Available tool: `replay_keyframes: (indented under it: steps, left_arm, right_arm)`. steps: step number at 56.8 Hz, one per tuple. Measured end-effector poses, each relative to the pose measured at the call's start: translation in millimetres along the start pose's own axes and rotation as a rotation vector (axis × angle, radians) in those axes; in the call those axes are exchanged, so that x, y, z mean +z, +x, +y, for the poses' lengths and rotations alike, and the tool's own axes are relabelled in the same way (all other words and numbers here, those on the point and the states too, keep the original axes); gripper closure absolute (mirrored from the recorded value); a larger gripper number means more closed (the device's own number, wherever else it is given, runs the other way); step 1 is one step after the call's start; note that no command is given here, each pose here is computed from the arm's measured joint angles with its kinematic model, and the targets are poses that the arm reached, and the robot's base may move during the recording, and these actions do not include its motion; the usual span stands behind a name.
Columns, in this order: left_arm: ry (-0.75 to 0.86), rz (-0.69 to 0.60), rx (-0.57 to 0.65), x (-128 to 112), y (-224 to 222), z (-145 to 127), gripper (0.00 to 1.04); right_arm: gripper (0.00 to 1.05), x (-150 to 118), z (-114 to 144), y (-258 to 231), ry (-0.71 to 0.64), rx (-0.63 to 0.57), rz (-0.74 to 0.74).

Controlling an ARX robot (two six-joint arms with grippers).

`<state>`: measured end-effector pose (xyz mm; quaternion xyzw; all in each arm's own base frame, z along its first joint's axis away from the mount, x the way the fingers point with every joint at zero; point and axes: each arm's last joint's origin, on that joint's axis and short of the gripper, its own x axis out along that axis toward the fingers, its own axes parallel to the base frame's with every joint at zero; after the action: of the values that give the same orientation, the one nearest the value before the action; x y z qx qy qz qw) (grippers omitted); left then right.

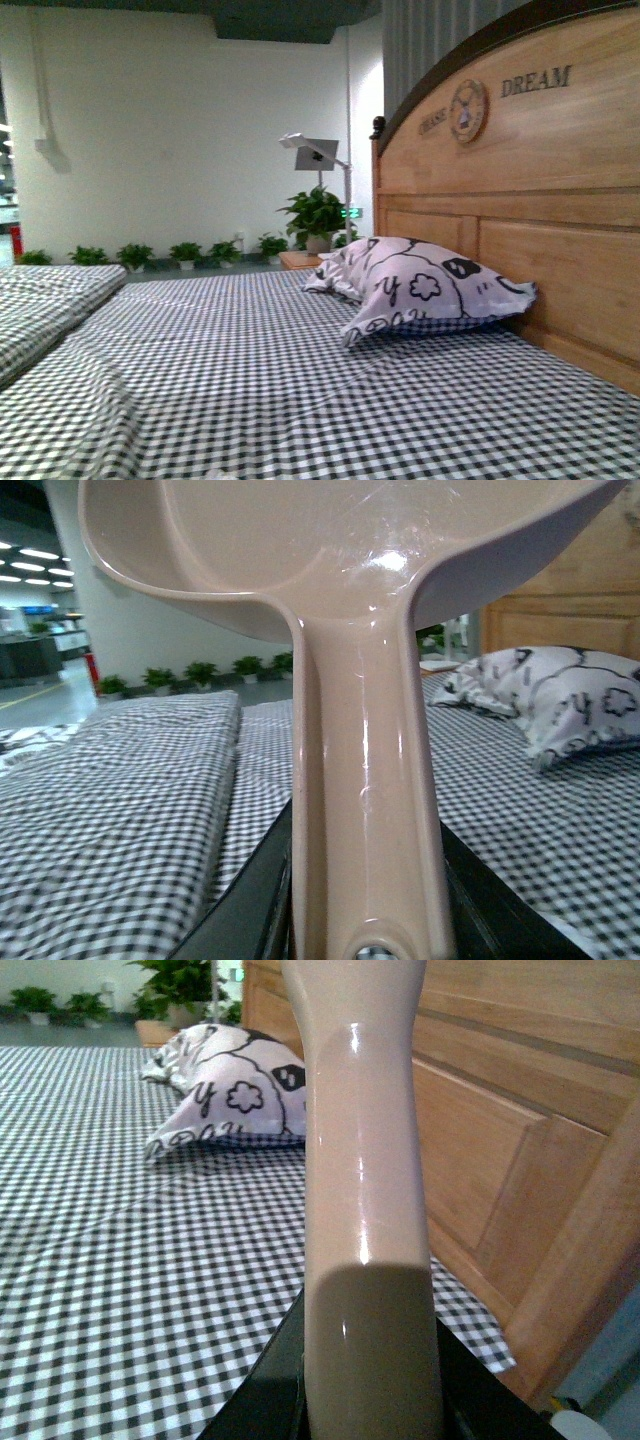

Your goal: Clean up trash

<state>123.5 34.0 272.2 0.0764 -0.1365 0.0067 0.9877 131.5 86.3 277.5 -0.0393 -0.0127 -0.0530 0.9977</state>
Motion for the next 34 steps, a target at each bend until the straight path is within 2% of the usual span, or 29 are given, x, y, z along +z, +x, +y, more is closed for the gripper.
replay_keyframes:
  steps: [7,13,18,25,34]
  left_arm:
    - [-0.004,0.008,-0.006,0,0,0,0.78]
    - [-0.05,0.191,-0.065,-4,5,0,0.78]
    - [-0.038,0.309,-0.083,-18,12,3,0.78]
    - [0.046,0.424,-0.153,-40,27,9,0.78]
    - [0.181,0.474,-0.298,-59,50,20,0.78]
  right_arm:
    - [0.85,0,0,0,0.0,-0.006,0.0]
    - [0.85,1,-2,0,0.003,-0.028,-0.001]
    - [0.85,1,-2,0,0.005,-0.027,-0.002]
    - [0.85,1,-2,0,0.004,-0.018,-0.003]
    - [0.85,1,-2,0,0.004,-0.021,-0.003]
